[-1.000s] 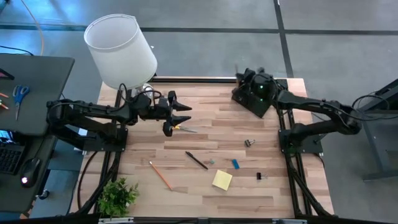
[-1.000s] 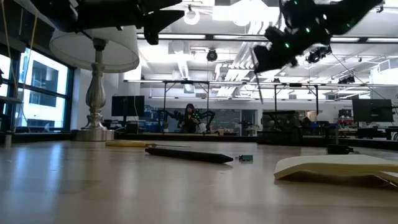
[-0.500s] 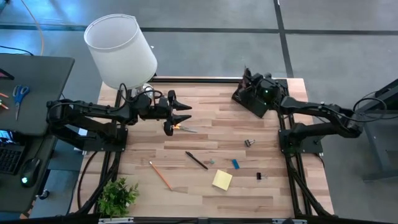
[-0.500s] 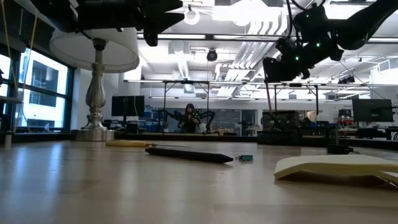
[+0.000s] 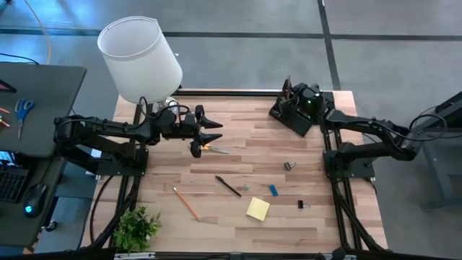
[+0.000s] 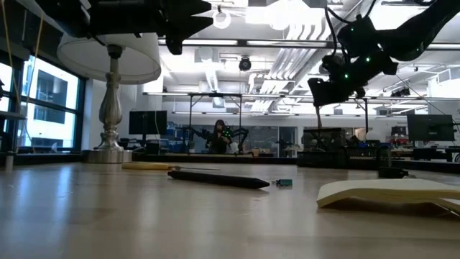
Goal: Pick and place office supplies into organizer
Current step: Put the top orange pencil into the mesh desk organizer, then put the black pen into the mesh desk organizer
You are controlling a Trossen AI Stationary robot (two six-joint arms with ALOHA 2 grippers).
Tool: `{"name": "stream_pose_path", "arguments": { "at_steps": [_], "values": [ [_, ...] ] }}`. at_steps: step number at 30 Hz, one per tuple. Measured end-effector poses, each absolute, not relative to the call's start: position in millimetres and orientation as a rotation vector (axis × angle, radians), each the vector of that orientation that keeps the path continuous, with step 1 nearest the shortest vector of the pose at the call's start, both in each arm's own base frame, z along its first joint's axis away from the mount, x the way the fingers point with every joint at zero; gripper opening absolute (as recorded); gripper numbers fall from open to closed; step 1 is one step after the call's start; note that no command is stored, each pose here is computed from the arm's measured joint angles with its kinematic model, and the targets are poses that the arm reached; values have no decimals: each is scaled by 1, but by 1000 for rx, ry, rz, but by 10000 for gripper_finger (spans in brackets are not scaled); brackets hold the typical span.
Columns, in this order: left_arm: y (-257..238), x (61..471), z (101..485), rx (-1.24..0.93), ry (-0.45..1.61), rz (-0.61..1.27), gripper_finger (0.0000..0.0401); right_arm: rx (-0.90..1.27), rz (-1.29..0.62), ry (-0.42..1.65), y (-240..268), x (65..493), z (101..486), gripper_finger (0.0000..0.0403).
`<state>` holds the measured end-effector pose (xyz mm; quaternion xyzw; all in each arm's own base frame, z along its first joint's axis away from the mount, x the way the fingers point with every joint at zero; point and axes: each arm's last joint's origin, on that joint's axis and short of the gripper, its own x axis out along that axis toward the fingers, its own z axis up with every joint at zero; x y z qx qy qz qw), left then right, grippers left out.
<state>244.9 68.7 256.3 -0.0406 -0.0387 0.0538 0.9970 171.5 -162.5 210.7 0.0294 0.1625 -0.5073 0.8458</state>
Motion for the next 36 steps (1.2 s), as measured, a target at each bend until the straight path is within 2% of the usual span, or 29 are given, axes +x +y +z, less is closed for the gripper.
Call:
{"name": "stream_pose_path", "arguments": {
  "at_steps": [18, 30, 36],
  "values": [
    [69, 245, 255, -95, -66, 108, 166, 265, -1096, 437, -161, 162, 191, 29],
    [68, 241, 257, -92, -42, 112, 166, 278, -1092, 463, -160, 161, 189, 110],
    [66, 233, 262, -70, -26, 130, 166, 277, -1082, 447, -159, 161, 191, 129]
  ]
}}
